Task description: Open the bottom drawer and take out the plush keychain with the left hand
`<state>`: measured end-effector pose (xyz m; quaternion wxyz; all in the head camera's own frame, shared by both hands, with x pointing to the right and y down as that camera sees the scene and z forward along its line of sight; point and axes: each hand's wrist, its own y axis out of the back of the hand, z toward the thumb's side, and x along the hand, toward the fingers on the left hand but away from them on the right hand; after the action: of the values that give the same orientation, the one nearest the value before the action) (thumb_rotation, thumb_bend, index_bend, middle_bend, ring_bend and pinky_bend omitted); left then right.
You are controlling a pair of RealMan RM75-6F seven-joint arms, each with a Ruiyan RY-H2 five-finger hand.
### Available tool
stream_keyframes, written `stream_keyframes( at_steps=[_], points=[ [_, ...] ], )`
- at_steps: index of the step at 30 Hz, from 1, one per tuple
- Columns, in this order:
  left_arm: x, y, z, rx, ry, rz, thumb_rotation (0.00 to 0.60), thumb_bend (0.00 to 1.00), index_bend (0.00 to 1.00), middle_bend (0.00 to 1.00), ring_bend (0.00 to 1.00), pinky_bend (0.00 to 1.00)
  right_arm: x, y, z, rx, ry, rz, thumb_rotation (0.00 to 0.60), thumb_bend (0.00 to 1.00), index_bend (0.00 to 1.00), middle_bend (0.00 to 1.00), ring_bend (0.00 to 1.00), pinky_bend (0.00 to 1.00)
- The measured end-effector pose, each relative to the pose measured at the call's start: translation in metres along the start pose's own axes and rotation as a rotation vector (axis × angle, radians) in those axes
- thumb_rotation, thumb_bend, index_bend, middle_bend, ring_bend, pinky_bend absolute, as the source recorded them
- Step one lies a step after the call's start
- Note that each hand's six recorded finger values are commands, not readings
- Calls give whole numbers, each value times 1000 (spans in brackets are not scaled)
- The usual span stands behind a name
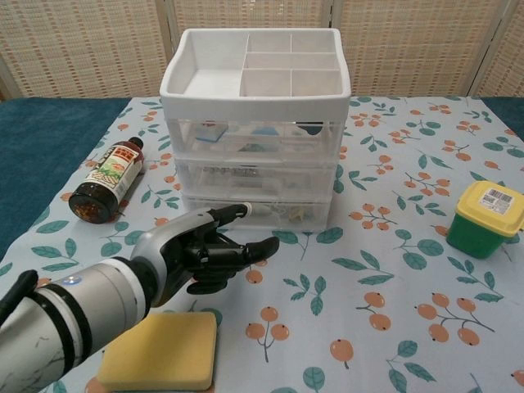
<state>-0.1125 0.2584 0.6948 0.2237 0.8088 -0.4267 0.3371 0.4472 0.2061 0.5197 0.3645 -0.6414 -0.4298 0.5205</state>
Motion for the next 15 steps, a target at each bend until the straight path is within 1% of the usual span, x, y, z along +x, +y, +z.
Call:
stream_keyframes(
  at_steps=[10,15],
  points=[
    [13,-17,-9,-43,88,11,600,359,105,970,1000,1000,0,0,-1,-1,-2,0,600,343,13,188,96,50],
    [20,-23,-7,-78,105,14,600,359,99,970,1000,1000,1,1,-3,-1,-6,-3,600,343,14,188,96,50]
  ],
)
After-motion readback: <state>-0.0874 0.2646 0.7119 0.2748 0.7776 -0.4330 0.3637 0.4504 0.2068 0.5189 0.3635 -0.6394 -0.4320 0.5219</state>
